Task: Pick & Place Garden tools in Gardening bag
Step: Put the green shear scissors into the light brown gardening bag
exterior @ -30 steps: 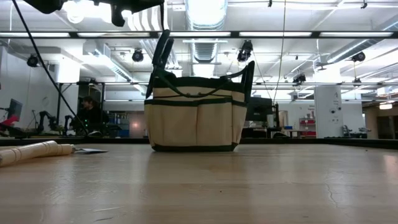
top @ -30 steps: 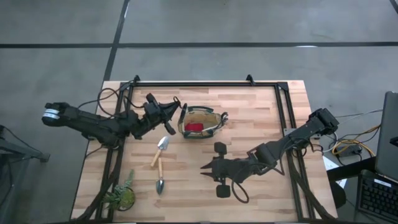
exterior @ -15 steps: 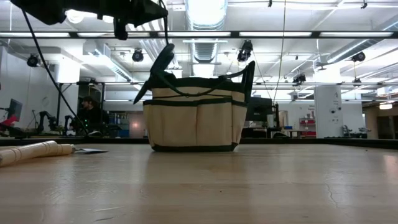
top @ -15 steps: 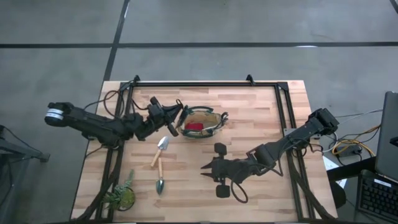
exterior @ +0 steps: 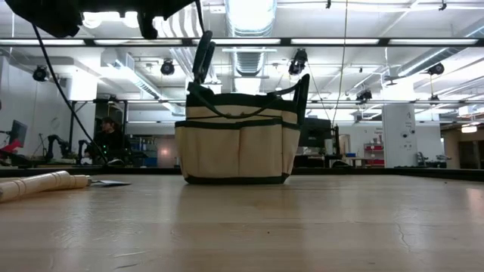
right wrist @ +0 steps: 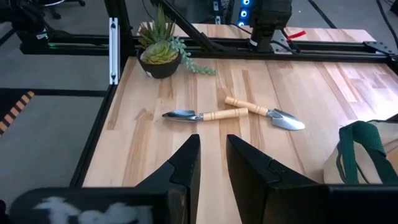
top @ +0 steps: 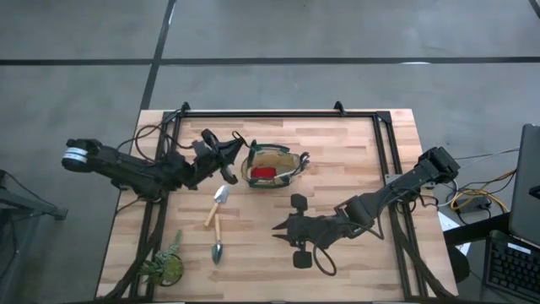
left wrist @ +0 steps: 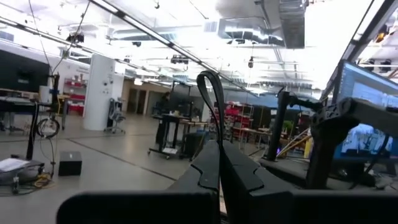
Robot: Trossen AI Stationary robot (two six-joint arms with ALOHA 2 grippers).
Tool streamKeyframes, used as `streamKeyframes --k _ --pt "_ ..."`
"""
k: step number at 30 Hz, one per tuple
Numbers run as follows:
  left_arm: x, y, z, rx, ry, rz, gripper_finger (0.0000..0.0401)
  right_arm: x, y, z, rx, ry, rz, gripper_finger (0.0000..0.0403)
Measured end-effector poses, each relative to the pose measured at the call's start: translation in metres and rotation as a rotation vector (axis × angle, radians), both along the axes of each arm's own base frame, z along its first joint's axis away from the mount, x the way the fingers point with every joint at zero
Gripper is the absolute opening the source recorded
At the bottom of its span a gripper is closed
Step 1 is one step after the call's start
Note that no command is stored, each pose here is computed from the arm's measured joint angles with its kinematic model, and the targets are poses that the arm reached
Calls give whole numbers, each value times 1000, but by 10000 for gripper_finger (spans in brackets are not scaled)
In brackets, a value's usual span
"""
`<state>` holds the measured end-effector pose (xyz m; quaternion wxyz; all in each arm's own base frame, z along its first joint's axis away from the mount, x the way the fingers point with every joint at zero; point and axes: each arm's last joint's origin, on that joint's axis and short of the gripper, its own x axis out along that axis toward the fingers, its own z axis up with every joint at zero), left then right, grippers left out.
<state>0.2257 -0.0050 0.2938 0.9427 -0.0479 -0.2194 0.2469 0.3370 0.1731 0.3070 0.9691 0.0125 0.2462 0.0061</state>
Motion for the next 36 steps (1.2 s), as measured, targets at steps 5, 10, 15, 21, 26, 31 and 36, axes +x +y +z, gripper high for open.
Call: streamKeyframes --k 5,10,15,21,26,31,36 --pt "0 3 -12 -15 -15 -2 3 0 0 0 0 0 0 79" --pt "-3 4 -27 -30 -75 -20 3 0 0 0 0 -1 0 81" --pt "-6 4 -35 -29 -179 -64 4 0 0 0 0 -1 0 73" --pt "-15 5 -28 22 -192 -13 3 0 0 0 0 0 0 69" --pt "-29 5 -23 44 -197 19 3 0 0 0 -1 0 0 77" --pt "-35 7 -24 2 -82 88 5 0 0 0 0 0 -1 82" --pt "-34 7 -30 -30 -10 70 4 0 0 0 -1 0 -2 75"
